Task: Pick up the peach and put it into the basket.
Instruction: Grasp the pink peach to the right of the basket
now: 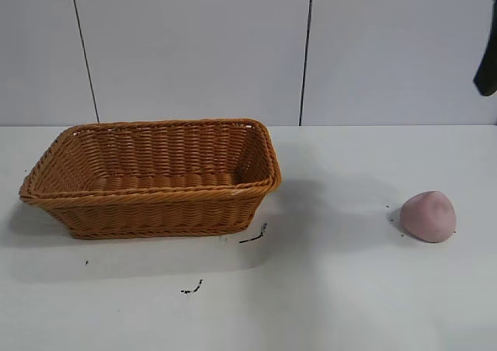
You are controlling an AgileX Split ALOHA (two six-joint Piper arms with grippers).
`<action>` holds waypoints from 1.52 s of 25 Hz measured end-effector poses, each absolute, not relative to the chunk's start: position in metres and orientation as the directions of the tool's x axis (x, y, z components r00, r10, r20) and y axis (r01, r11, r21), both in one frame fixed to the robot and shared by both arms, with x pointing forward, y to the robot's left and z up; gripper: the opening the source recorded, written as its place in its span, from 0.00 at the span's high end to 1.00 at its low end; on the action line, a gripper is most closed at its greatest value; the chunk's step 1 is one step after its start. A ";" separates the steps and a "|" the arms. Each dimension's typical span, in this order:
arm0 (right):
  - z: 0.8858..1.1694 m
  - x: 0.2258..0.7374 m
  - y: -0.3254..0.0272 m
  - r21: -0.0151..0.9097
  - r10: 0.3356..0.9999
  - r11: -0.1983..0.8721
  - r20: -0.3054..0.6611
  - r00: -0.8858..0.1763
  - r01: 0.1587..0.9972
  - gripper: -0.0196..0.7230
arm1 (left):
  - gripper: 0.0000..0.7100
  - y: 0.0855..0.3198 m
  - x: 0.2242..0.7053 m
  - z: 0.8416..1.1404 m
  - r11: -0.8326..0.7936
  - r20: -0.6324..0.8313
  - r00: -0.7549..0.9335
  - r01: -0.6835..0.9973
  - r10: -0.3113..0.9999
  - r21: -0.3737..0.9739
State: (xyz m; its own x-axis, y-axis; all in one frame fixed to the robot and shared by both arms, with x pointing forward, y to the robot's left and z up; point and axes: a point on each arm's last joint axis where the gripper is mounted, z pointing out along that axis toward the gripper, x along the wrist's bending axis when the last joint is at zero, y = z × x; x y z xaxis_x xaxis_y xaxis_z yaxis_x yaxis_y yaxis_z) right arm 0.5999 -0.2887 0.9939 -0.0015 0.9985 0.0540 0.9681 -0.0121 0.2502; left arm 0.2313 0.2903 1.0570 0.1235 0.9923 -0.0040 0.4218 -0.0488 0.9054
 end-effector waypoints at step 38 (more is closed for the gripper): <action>1.050 0.645 -0.287 0.365 0.998 0.023 0.049 -0.044 0.931 0.99 | 0.02 0.290 0.231 1.057 -0.049 -0.004 0.124 0.422 0.992 0.905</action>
State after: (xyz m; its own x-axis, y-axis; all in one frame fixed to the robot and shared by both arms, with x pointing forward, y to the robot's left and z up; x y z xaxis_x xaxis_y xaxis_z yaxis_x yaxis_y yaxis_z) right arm 0.6455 -0.2870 1.0502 -0.0439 0.9979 0.0486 0.9306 0.0232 0.3652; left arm 0.2313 0.2903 1.0570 0.1235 0.9923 -0.0040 0.4218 -0.0488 0.9054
